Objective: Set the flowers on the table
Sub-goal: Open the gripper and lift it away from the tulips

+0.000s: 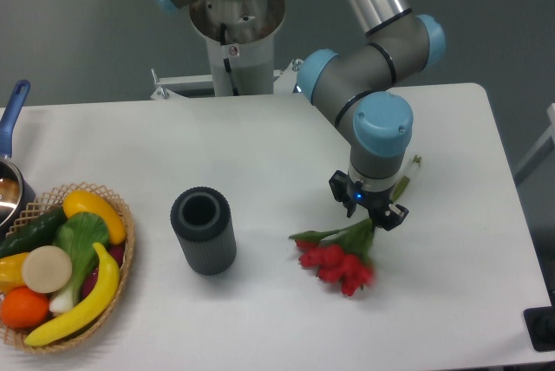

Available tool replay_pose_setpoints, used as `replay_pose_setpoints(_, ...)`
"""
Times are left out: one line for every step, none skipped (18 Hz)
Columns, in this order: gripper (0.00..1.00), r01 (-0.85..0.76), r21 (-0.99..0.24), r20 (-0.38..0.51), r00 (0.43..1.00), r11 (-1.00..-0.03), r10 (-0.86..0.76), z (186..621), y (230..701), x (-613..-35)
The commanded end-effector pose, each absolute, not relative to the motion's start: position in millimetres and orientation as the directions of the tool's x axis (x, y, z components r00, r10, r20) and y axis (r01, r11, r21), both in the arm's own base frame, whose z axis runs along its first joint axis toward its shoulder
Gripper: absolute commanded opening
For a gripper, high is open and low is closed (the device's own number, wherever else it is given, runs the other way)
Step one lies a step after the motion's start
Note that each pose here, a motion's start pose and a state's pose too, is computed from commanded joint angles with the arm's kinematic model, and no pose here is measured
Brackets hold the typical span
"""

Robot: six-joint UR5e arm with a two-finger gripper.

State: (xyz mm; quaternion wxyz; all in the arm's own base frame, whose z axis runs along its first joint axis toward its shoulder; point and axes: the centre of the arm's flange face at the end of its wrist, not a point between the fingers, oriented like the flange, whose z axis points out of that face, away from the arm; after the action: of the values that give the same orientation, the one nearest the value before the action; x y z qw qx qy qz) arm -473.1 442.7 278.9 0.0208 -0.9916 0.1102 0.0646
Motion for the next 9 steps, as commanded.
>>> replay_pose_setpoints(1.00,-0.219,-0.038,-0.161,0.964,-0.975,-0.211,289,443,-475)
replay_pose_setpoints(1.00,-0.213,-0.049,-0.187,0.962,-0.976,-0.201,301,440,-477)
replay_pose_setpoints(1.00,-0.204,-0.061,-0.220,0.958,-0.977,-0.187,318,437,-483)
replay_pose_setpoints(1.00,-0.191,-0.075,-0.251,0.954,-0.979,-0.166,337,433,-491)
replay_pose_setpoints(1.00,-0.184,-0.083,-0.275,0.949,-0.979,-0.155,354,432,-494)
replay_pose_setpoints(1.00,-0.183,-0.090,-0.293,0.944,-0.979,-0.150,368,429,-496)
replay_pose_setpoints(1.00,-0.179,-0.102,-0.312,0.940,-0.979,-0.139,381,426,-498)
replay_pose_setpoints(1.00,-0.170,-0.120,-0.324,0.938,-0.978,-0.123,393,418,-502)
replay_pose_setpoints(1.00,-0.167,-0.152,-0.326,0.939,-0.974,-0.110,402,412,-506)
